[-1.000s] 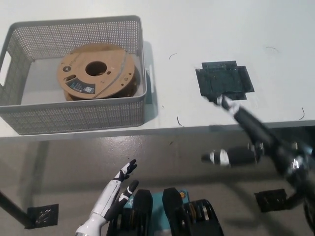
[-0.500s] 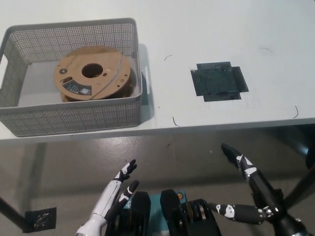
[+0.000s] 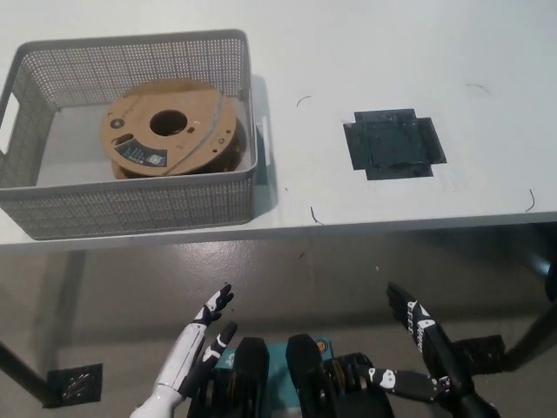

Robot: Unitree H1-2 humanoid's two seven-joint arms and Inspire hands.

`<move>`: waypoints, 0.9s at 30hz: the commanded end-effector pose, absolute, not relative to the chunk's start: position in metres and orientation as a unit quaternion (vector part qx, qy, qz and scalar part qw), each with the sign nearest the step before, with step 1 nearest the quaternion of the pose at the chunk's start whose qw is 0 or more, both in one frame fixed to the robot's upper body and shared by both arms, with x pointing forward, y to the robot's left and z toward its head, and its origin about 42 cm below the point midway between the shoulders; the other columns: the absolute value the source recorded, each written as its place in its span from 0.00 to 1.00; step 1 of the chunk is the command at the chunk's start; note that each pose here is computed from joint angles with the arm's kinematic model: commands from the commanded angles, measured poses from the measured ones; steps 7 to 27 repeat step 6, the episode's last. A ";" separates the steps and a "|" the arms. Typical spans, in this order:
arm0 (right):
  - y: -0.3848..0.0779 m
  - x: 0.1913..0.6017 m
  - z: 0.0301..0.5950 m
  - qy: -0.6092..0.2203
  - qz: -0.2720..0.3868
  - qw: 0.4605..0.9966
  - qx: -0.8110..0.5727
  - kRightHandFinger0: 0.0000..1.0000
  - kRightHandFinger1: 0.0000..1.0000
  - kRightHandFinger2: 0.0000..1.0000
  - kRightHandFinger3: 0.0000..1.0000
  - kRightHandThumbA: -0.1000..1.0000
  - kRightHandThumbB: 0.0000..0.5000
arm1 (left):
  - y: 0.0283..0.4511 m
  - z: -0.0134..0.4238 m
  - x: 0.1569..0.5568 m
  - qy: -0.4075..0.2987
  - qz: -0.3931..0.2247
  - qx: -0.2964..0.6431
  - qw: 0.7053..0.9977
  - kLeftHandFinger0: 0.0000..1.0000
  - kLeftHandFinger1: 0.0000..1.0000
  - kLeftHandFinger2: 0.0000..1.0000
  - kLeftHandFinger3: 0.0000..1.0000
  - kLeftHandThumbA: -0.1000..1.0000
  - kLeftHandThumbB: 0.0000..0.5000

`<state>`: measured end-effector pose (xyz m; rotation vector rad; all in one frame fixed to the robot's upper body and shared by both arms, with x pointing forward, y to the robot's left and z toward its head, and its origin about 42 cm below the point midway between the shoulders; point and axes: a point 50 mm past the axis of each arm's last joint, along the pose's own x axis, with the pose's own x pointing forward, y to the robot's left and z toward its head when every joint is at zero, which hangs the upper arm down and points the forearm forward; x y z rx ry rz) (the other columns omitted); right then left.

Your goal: Use the right hand to pick up a 3d printing filament and place it into a container on the left side

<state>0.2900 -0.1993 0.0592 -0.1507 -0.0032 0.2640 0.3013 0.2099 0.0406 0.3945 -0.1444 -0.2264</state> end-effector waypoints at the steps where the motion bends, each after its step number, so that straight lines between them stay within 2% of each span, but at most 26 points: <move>1: -0.198 0.302 0.076 -0.046 0.127 0.987 -0.086 1.00 1.00 1.00 1.00 1.00 0.22 | 0.209 0.053 0.304 -0.112 -0.099 0.188 0.971 1.00 1.00 1.00 1.00 1.00 0.26; 27: -0.195 0.301 0.076 -0.043 0.128 0.987 -0.089 1.00 1.00 1.00 1.00 1.00 0.19 | 0.209 0.054 0.304 -0.113 -0.100 0.192 0.970 1.00 1.00 1.00 1.00 1.00 0.25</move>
